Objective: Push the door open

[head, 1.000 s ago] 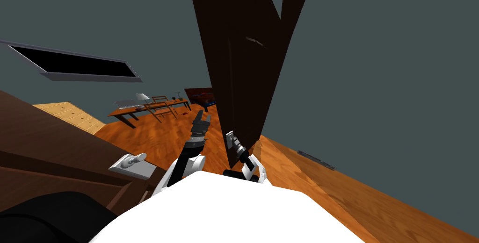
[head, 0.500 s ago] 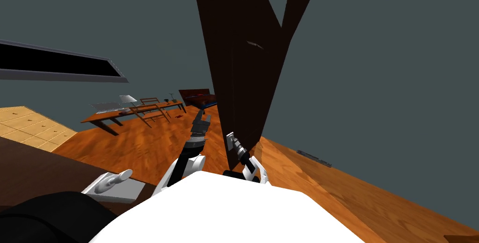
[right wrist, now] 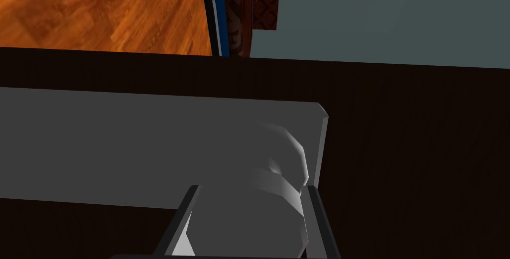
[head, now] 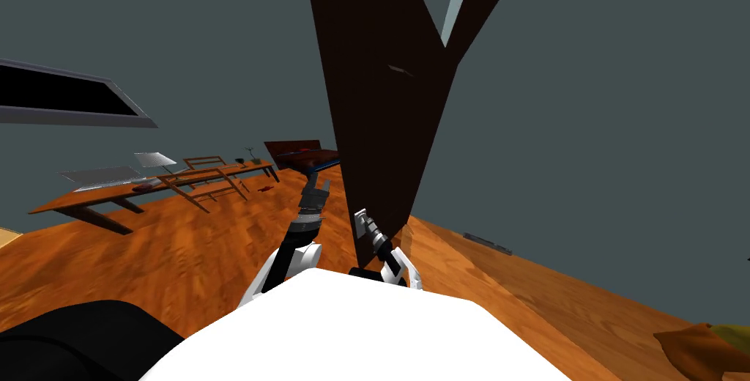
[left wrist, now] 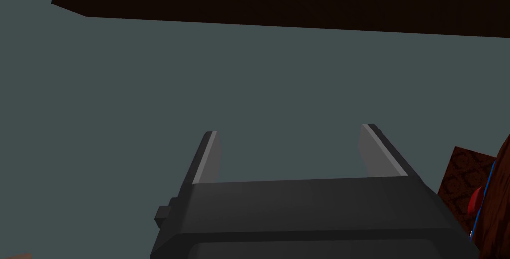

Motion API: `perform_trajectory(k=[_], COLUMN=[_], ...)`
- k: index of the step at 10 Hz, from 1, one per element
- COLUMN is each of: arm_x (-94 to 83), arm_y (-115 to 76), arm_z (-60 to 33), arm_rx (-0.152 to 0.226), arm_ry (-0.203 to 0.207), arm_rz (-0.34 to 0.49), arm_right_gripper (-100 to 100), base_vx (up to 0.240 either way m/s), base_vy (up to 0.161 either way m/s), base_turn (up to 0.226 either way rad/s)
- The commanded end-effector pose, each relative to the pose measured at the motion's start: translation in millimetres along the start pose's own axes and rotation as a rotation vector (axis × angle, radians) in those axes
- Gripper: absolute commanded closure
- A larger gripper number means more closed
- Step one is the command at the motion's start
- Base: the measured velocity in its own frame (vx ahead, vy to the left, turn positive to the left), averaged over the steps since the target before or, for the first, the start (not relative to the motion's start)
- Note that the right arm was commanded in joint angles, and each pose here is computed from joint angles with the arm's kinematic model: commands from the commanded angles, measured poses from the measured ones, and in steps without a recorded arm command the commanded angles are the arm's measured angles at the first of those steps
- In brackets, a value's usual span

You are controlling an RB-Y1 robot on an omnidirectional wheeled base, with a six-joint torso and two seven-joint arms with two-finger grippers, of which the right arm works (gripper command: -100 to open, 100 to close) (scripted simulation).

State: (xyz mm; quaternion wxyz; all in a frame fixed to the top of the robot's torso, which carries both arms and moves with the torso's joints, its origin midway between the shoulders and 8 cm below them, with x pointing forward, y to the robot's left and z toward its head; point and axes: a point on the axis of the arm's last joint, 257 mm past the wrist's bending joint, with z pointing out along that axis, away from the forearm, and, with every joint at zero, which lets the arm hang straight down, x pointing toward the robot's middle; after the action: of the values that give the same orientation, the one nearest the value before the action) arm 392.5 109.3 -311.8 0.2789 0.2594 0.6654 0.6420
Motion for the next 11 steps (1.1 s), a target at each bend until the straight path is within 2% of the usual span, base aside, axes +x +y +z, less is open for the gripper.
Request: perform_trajectory(k=[1, 6, 8, 9, 11], arm_x=[-10.1, -9.2, -8.6, -1.6, 5.3], arm_y=[-5.2, -6.3, -6.0, 0.7, 2.4], arm_z=[-4.8, -10.8, -11.9, -12.2, -13.7], arm_rx=[0.017, 0.02, 0.02, 0.008, 0.005], arm_ry=[-0.021, -0.037, -0.042, -0.03, -0.023], arm_rz=[-0.006, -0.007, -0.006, -0.003, 0.003], arm_right_gripper=[100, 100, 100, -100, -100], base_vx=[0.122, 0.108, 0.077, -0.087, -0.208], base_vy=[0.182, 0.176, 0.121, -0.01, -0.141], base_turn=[-0.127, -0.151, -0.104, -0.171, -0.064])
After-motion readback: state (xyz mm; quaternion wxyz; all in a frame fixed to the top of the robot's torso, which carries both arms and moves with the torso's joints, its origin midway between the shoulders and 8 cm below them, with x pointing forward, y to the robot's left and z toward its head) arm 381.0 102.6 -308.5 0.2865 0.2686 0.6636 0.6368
